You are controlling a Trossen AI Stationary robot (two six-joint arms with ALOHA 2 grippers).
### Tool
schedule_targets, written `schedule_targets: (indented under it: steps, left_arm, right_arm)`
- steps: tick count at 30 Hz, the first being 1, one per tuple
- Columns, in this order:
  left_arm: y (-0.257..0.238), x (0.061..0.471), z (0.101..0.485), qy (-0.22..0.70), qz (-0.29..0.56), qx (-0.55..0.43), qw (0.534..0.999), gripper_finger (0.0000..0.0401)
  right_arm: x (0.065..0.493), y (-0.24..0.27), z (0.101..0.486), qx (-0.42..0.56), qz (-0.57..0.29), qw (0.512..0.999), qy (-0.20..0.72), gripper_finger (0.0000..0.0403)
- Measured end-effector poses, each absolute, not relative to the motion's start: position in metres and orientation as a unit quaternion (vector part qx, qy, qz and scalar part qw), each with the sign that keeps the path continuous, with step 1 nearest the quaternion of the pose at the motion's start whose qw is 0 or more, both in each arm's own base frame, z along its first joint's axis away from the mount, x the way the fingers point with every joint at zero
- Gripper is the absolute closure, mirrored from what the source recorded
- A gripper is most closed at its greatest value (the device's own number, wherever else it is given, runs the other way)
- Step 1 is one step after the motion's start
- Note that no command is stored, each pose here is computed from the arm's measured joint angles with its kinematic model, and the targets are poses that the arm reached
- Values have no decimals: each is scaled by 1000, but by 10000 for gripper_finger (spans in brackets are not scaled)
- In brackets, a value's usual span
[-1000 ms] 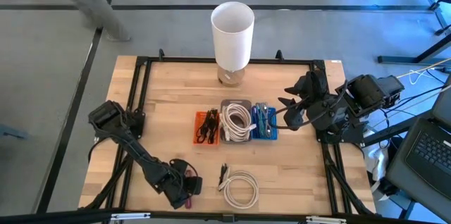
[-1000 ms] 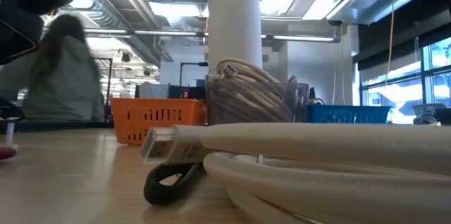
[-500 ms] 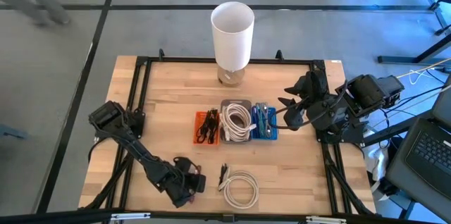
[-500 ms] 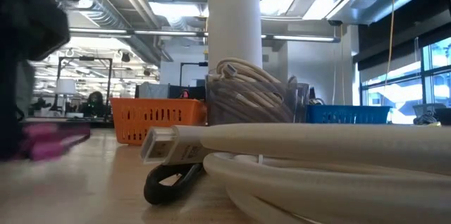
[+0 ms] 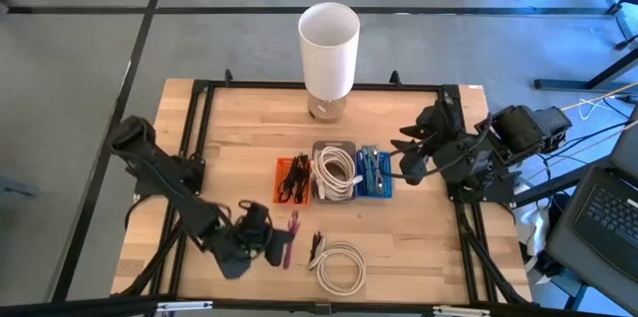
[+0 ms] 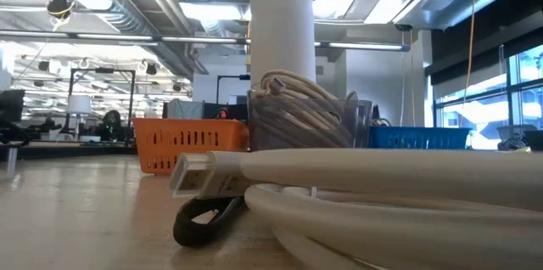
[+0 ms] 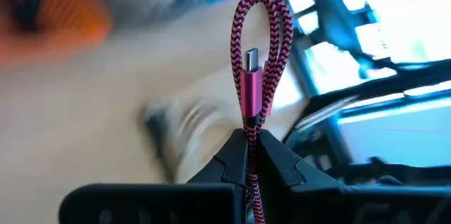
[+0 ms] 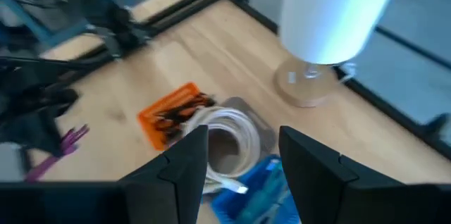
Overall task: Pick & Place USB Port
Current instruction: Put the pink charger cable into the blue bin
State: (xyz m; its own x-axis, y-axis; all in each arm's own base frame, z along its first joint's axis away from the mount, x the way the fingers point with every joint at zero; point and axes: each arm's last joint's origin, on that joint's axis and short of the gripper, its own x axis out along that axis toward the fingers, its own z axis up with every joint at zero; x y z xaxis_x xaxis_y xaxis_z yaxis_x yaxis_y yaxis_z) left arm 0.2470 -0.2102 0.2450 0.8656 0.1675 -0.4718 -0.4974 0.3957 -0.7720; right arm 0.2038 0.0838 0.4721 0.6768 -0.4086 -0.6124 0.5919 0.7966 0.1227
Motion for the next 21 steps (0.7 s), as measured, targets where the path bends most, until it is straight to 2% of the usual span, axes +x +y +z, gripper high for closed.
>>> schedule_targets:
  steps: [5,10,17,21]
  left_arm:
    - [-177,258,296,78,162,-419,890,395]
    - [-135,271,340,-1,121,-333,935,395]
    - [-77,287,384,-149,17,-260,954,395]
    - [-50,292,389,-174,-5,-250,952,395]
  right_arm:
    - [212,89,478,170,-227,919,275,226]
    - [219,95,487,156,-179,939,248,226]
    - [230,101,494,155,-141,955,210,226]
    - [238,106,496,153,-124,961,195,226]
